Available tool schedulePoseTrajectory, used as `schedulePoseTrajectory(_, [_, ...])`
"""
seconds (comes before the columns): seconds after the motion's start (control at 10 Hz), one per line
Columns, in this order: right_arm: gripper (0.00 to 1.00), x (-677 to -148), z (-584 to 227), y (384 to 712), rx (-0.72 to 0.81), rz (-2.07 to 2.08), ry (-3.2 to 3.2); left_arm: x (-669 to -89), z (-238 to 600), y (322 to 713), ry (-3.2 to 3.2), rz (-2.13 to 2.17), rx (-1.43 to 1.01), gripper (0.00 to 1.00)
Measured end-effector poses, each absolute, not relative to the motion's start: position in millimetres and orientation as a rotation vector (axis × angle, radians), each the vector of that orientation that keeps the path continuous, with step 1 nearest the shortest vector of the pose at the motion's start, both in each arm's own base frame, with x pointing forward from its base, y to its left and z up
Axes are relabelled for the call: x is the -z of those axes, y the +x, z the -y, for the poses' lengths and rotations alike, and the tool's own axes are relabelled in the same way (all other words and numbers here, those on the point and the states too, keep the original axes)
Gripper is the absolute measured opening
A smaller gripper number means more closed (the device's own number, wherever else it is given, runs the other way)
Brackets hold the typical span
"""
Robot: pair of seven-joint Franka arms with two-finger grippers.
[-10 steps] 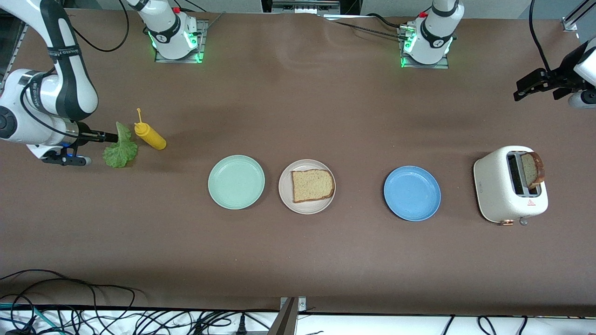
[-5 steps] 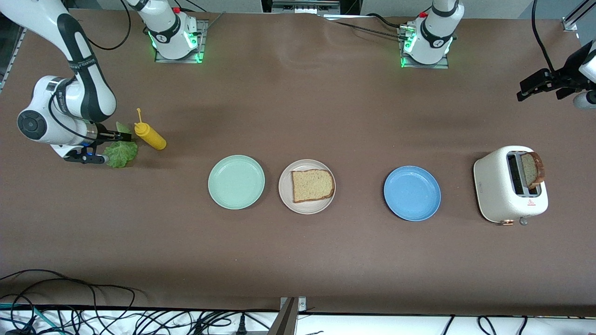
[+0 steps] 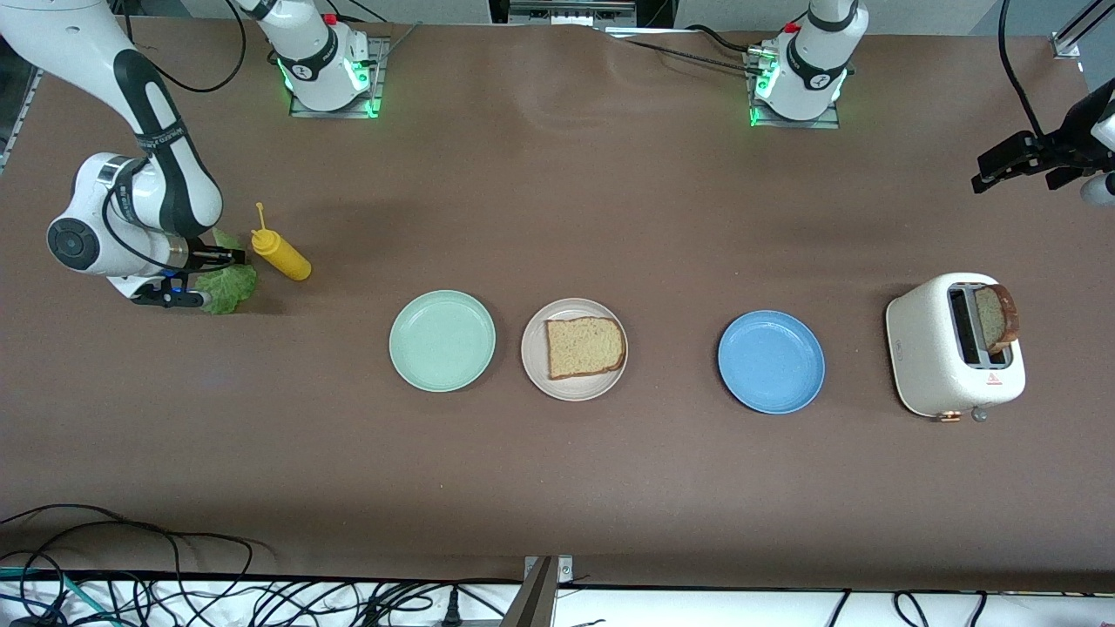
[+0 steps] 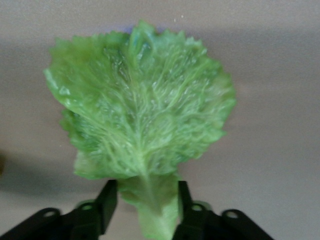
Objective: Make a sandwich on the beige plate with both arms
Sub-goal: 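Grasp the lettuce leaf stem with the right gripper and lift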
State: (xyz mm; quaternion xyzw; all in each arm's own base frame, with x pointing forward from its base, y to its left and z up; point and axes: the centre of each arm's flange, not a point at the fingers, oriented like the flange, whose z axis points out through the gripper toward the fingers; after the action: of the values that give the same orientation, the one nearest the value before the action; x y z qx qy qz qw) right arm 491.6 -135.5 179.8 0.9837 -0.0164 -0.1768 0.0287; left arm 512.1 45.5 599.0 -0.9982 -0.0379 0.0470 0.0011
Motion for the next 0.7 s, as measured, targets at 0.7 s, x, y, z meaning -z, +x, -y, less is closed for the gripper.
schedulePoseTrajectory(0.7, [0.07, -235.6, 137.8, 516.9, 0.485, 0.048, 3.045, -598.2, -46.4, 513.8, -3.133, 0.122, -0.150, 1.00])
